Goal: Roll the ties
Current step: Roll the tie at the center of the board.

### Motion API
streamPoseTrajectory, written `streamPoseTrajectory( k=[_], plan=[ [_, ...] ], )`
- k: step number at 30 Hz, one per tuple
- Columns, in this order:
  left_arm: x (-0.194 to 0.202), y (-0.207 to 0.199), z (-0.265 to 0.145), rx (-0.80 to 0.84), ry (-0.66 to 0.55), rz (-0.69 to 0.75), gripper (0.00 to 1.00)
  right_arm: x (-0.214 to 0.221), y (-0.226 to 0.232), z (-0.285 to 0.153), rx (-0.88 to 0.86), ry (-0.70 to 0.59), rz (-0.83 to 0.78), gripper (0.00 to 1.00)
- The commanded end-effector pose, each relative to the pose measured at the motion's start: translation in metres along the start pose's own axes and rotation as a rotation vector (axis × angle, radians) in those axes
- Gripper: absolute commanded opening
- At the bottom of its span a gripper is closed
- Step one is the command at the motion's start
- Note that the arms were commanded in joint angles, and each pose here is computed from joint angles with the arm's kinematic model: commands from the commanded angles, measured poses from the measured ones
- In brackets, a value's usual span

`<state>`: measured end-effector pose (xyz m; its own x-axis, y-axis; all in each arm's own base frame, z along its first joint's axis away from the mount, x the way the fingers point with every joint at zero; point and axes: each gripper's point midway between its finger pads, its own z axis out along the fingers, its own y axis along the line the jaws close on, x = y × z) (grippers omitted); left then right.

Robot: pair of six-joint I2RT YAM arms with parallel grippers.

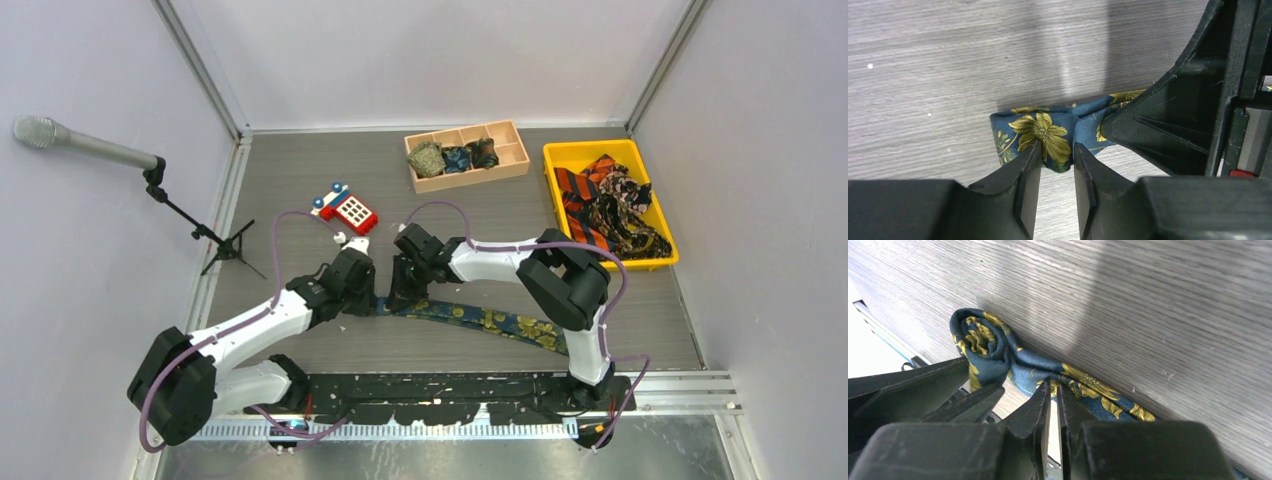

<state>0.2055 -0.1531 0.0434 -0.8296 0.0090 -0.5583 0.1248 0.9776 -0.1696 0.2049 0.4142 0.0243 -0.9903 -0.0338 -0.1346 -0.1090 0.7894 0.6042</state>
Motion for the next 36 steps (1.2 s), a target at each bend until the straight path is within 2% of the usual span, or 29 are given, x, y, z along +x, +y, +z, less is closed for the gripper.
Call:
streamPoseTrajectory(
  k=[1, 7, 18, 25, 36],
  plan=[
    [0.017, -0.002, -0.005, 0.015, 0.073, 0.029, 0.36, -0.016, 0.016, -0.022, -0.015, -0.064, -0.037, 0.16],
    [0.016, -0.006, -0.009, 0.046, 0.061, 0.025, 0.39, -0.026, 0.033, -0.032, -0.040, -0.083, -0.050, 0.16],
    [0.017, -0.007, -0.010, 0.055, 0.058, 0.018, 0.27, -0.038, 0.064, -0.041, -0.108, -0.088, -0.062, 0.16],
    [0.017, -0.006, -0.011, 0.055, 0.052, 0.012, 0.22, -0.029, 0.077, -0.030, -0.150, -0.060, -0.062, 0.16],
    [0.017, -0.007, -0.014, 0.062, 0.051, -0.002, 0.21, -0.017, 0.076, -0.003, -0.150, -0.012, -0.056, 0.16]
  ],
)
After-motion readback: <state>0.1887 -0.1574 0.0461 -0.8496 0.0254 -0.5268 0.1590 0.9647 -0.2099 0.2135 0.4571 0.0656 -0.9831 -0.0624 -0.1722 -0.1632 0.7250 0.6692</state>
